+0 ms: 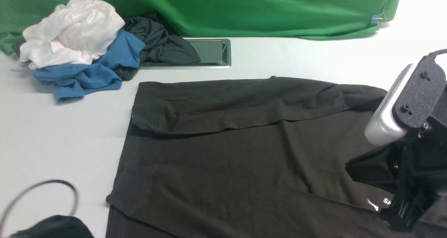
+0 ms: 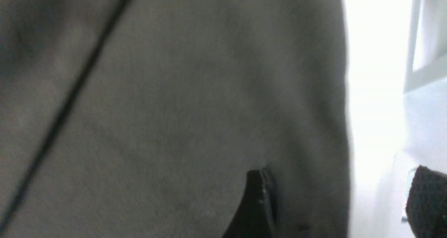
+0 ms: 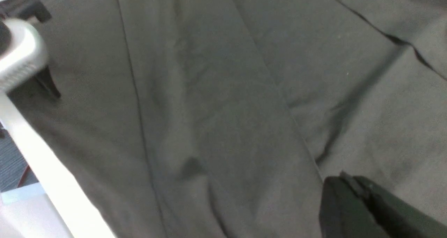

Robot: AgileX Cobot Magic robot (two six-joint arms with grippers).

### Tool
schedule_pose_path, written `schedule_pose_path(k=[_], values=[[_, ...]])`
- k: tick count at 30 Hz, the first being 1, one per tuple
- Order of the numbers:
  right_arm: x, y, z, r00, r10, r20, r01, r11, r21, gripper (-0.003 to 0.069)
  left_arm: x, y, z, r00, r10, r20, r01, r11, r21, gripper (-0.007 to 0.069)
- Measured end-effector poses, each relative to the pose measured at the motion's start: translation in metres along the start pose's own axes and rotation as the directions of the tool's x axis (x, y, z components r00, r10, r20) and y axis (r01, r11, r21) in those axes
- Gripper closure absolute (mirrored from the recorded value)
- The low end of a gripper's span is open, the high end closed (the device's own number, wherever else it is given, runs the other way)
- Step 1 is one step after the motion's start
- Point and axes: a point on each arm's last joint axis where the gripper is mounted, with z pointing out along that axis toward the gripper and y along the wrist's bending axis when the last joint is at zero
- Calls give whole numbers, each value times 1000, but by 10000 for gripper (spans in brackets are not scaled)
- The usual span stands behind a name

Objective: Fold a long-sleeved shirt on a white desktop.
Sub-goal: 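Grasp the near edge of the shirt at its hem and shoulder corners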

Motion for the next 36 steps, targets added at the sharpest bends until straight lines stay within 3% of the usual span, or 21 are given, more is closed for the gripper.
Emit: schedule_pose_path(k=[7, 17, 19, 23, 26, 31, 36], values=[[-1, 0, 0, 1000, -2, 8, 2, 1000, 2, 627, -2, 6, 11, 997, -16, -71, 16, 1000, 1, 171], [5, 0, 0, 998, -26, -60, 26, 1000, 5, 624, -2, 12, 10, 992, -50, -115, 46, 998, -42, 459], [11, -1, -1, 992, -32, -118, 33, 999, 5, 616, -5, 13, 7, 985, -53, -162, 50, 998, -25, 568], [19, 0, -2, 977, -26, -213, 26, 1000, -4, 583, -4, 11, 0, 953, -80, -291, 94, 995, 33, 596], [25, 1, 1, 954, -27, -299, 19, 999, -28, 545, -4, 9, -5, 938, -78, -339, 103, 993, 57, 596], [49, -1, 26, 841, -82, -534, 63, 997, -54, 433, -4, 9, -19, 953, -65, -297, 75, 997, 24, 596], [91, 1, 59, 663, -276, -696, 288, 952, -103, 181, -2, 8, -37, 974, -45, -223, 39, 999, -34, 596]])
